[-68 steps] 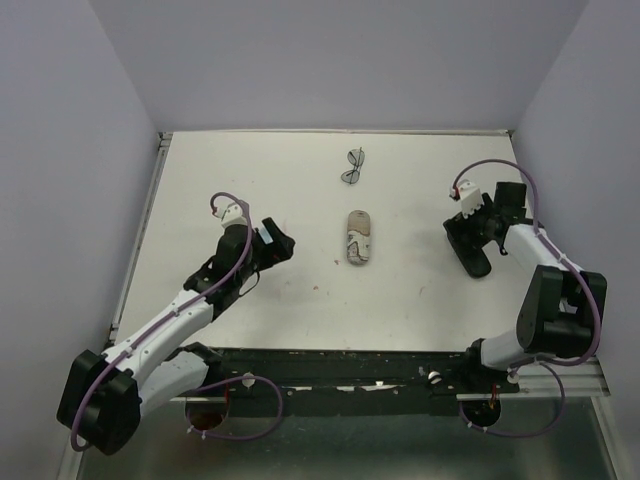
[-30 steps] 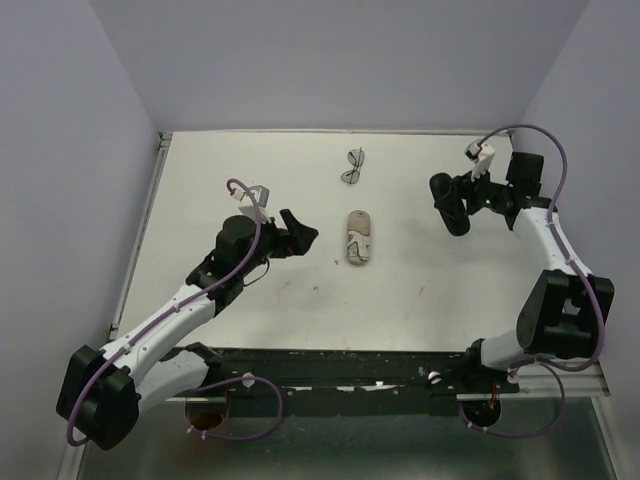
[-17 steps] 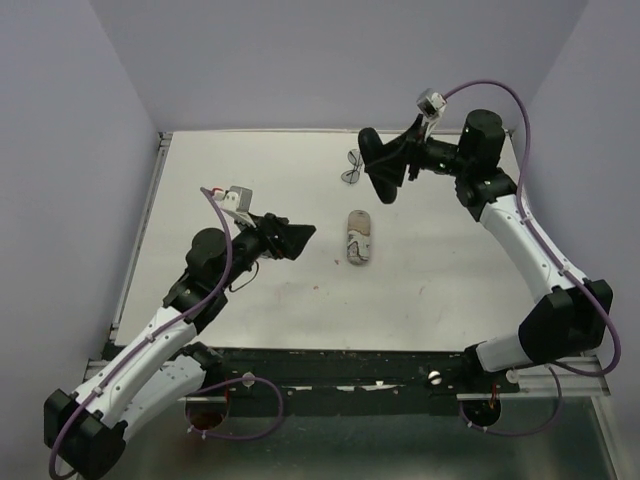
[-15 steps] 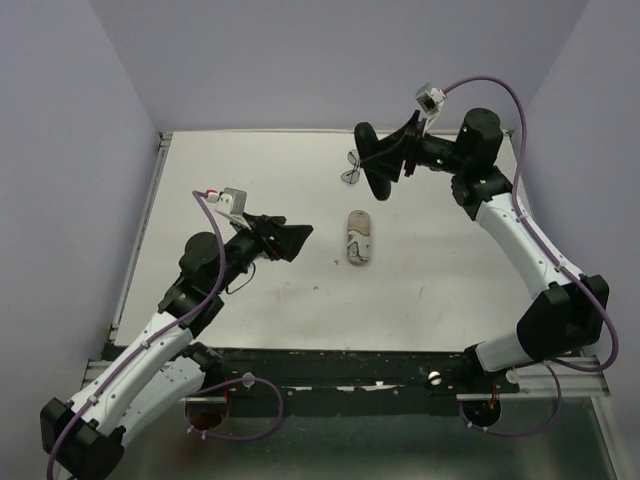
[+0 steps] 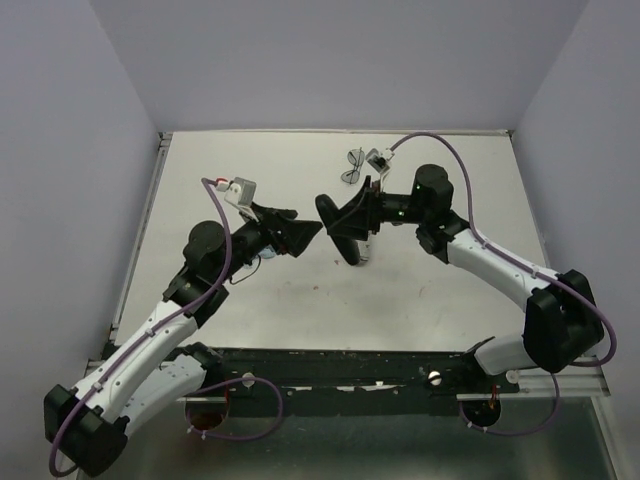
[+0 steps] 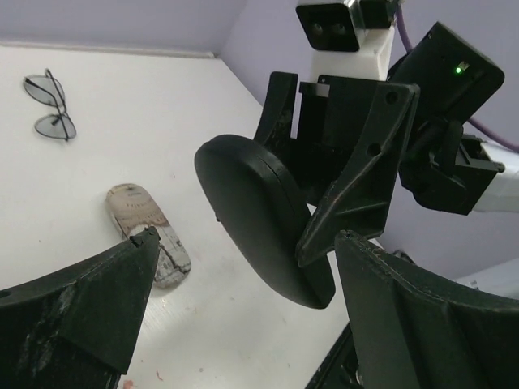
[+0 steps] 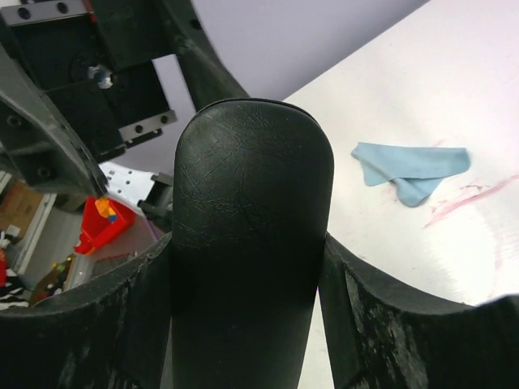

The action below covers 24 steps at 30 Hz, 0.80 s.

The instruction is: Organize the sunglasses

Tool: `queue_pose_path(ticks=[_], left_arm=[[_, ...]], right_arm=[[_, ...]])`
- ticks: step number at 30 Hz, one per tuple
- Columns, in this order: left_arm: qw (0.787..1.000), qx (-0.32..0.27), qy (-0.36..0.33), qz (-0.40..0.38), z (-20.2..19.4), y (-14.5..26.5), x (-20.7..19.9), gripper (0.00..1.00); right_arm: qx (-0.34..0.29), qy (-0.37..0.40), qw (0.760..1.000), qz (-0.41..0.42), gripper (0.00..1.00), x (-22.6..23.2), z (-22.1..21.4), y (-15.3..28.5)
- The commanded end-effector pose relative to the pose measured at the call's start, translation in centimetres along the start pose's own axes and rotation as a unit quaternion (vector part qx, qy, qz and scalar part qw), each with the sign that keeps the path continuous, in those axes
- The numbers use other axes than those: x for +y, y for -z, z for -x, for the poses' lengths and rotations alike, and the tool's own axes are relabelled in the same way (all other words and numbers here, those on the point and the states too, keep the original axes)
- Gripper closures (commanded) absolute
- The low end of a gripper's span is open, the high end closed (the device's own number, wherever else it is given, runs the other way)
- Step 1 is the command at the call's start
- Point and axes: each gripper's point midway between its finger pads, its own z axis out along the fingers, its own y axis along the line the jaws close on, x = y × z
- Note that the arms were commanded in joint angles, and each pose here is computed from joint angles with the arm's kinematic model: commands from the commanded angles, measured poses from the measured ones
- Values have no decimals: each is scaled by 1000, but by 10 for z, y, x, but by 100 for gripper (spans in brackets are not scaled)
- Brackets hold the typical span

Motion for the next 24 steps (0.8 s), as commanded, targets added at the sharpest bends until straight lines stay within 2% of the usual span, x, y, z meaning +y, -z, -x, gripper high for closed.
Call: queue_pose_path(ticks=[1,9,16,22,24], left_arm=[[994,48,7,-98,-13,-9,-33,1],[993,60,17,-97,-21,-21,-27,1],[988,58,17,-146,-21,-18,-42,1],[986,44,12,-160,-18,-11,-45,14],[984,52,14,-170,-21,-10,-48,14]], right_arm=[[-11,13,999,39,61,21,1,-6],[-6,45,994,100,63,42,-9,-6],[2,98,988,121,63,55,-20,0],[-14,96,989,110,64,55,-16,0],[-21,93,989,116,64,58,-13,-1]])
